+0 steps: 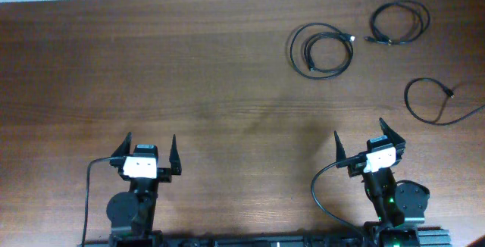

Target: Untangle cables

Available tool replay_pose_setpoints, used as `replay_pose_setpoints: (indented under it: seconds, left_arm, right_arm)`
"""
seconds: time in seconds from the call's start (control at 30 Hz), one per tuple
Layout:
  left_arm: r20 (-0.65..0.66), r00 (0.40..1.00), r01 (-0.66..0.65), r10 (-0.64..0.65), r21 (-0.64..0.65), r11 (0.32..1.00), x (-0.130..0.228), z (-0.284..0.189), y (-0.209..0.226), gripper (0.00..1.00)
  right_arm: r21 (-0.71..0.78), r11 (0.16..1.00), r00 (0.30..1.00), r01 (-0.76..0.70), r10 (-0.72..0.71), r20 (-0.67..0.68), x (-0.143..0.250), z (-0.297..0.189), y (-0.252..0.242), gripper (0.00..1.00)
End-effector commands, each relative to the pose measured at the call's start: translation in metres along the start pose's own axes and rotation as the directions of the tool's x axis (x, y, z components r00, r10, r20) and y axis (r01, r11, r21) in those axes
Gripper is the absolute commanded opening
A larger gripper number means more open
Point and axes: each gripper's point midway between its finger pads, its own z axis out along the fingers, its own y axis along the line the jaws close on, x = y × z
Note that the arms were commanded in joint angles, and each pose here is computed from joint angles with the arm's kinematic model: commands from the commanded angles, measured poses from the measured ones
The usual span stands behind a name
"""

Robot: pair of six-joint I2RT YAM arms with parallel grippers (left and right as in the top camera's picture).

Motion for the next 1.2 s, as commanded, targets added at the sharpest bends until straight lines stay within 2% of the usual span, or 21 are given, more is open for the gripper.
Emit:
replay_pose_setpoints:
  seconds: [0.0, 1.17]
  left_arm:
    - [-0.012, 0.994, 0.109, -0.111, -0.078, 0.991, 0.0065, 0.0004, 0.0133, 0.99]
    - [0.026, 0.994, 0.112, -0.11, -0.078, 0.991, -0.0007, -0.0018, 0.0139, 0.99]
  right_arm:
    - [0.008, 1.0, 1.0, -0.004, 0.004, -0.005, 0.0033, 0.0003, -0.0007, 0.99]
    - [0.008, 1.0, 1.0, -0.004, 0.004, -0.005, 0.0033, 0.0003, -0.0006, 0.99]
